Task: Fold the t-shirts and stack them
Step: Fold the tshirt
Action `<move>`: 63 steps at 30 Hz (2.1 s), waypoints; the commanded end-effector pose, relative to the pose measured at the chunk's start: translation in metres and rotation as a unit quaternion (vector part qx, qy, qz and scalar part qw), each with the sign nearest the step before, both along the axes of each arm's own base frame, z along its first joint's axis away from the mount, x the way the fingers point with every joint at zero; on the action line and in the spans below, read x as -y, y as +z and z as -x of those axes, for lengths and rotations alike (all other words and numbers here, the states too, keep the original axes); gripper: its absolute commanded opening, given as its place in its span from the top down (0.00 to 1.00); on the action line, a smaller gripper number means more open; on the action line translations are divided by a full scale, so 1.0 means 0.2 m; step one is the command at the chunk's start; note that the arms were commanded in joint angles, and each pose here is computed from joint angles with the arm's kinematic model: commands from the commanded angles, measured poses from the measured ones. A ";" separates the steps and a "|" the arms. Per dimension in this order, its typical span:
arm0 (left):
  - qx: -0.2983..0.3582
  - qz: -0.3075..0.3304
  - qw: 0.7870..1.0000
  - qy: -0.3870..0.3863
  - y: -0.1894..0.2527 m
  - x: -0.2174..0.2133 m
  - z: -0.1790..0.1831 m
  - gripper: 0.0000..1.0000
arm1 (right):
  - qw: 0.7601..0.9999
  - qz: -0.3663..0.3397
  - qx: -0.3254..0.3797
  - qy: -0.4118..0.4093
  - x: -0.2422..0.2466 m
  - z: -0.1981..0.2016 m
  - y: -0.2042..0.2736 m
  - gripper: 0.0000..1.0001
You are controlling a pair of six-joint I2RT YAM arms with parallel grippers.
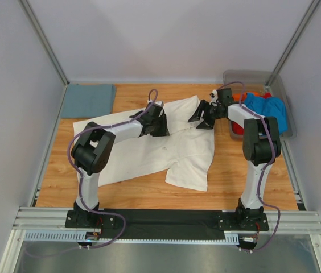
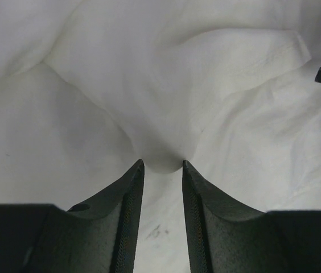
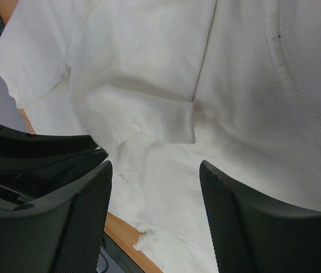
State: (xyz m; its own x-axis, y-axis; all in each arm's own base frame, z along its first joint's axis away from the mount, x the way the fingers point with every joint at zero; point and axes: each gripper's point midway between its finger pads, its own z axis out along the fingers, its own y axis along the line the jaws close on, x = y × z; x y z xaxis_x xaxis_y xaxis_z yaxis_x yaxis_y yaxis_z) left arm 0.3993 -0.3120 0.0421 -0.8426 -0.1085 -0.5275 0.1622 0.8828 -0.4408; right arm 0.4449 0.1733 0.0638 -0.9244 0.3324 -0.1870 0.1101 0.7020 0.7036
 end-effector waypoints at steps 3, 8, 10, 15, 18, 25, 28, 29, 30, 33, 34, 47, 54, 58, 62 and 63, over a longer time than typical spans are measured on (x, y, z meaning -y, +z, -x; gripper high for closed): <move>0.042 -0.046 0.998 -0.014 0.11 -0.01 0.01 0.56 | 1.000 -0.011 0.027 0.008 -0.01 -0.07 0.02 0.37; 0.030 -0.063 0.997 -0.025 0.04 0.00 0.00 0.56 | 1.000 -0.016 0.024 0.009 -0.02 -0.10 0.01 0.41; 0.029 -0.066 0.997 -0.026 0.03 0.02 -0.03 0.56 | 0.999 -0.018 0.026 0.009 -0.02 -0.11 0.02 0.41; 0.023 -0.072 0.997 -0.029 0.01 0.04 -0.06 0.58 | 0.999 -0.022 0.023 0.010 -0.03 -0.11 0.00 0.41; 0.014 -0.078 0.996 -0.031 0.00 0.04 -0.06 0.59 | 0.999 -0.023 0.020 0.011 -0.03 -0.11 -0.01 0.41; 0.016 -0.093 0.995 -0.023 0.01 -0.01 -0.03 0.57 | 0.999 -0.034 0.021 0.010 -0.05 -0.15 0.01 0.41; 0.023 -0.090 0.995 -0.027 0.02 -0.01 -0.02 0.53 | 0.999 -0.035 0.020 0.010 -0.05 -0.15 0.00 0.42; 0.021 -0.092 0.995 -0.029 0.02 -0.01 -0.02 0.53 | 0.999 -0.038 0.017 0.009 -0.05 -0.15 -0.01 0.42; 0.014 -0.096 0.995 -0.031 -0.01 -0.01 -0.01 0.53 | 0.999 -0.039 0.020 0.008 -0.05 -0.16 0.00 0.42; 0.007 -0.093 0.995 -0.032 -0.04 0.01 -0.03 0.56 | 0.999 -0.041 0.017 0.004 -0.06 -0.16 -0.01 0.43; 0.007 -0.092 0.995 -0.031 -0.04 0.02 -0.04 0.57 | 0.999 -0.041 0.016 0.005 -0.06 -0.16 -0.01 0.43; 0.009 -0.109 0.993 -0.039 -0.02 0.01 -0.05 0.78 | 0.999 -0.044 0.011 0.005 -0.06 -0.19 -0.04 0.54; 0.007 -0.117 0.992 -0.047 0.03 0.00 -0.05 0.78 | 0.998 -0.067 0.004 0.004 -0.09 -0.15 0.01 0.61; 0.003 -0.114 0.992 -0.052 0.04 0.02 -0.05 0.77 | 0.997 -0.076 -0.009 0.003 -0.09 -0.10 0.01 0.58; 0.007 -0.124 0.991 -0.055 0.07 0.00 -0.06 0.85 | 0.995 -0.098 -0.022 -0.005 -0.11 -0.06 0.01 0.86; 0.007 -0.129 0.990 -0.056 0.07 0.00 -0.07 0.88 | 0.994 -0.103 -0.021 -0.005 -0.12 -0.06 0.03 0.95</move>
